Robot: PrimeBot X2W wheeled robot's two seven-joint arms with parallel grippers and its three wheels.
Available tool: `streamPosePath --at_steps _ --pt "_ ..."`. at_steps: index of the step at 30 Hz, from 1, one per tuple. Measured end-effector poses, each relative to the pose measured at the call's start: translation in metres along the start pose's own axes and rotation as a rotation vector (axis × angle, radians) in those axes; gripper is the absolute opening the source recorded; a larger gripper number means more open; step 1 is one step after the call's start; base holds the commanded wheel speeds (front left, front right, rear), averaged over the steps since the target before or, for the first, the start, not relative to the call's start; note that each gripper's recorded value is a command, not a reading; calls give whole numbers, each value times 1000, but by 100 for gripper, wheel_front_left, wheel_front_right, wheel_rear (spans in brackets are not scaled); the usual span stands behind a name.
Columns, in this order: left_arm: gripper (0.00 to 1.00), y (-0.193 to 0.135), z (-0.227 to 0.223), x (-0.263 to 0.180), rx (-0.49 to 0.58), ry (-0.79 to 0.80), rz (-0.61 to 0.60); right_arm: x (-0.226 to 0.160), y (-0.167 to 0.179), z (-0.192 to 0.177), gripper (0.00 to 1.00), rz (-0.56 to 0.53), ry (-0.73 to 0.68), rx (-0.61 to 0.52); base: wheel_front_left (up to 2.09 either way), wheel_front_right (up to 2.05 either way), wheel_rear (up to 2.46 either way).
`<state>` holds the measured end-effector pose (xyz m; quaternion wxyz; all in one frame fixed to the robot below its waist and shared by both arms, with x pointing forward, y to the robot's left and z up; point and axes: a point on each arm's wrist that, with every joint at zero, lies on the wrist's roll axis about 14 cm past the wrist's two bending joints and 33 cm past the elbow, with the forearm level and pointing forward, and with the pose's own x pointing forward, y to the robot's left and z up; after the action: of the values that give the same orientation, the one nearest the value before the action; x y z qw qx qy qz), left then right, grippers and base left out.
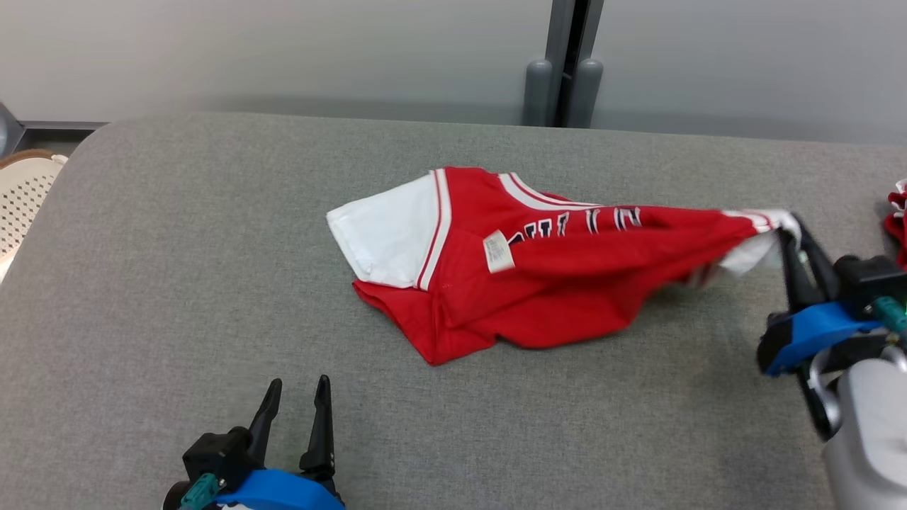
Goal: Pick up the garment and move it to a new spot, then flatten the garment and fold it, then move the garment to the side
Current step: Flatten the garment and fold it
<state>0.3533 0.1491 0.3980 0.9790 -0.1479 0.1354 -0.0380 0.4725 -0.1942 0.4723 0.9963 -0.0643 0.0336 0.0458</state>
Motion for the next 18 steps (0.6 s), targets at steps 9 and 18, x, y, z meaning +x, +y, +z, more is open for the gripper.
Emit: streamPosePath --at_steps 9,18 --pt "100 -16 1 1 7 -4 -52 8 -41 93 0 -18 -223 -316 0 0 0" --pt "100 -22 -4 -3 2 9 -68 -53 -21 -31 100 3 86 -181 0 0 0"
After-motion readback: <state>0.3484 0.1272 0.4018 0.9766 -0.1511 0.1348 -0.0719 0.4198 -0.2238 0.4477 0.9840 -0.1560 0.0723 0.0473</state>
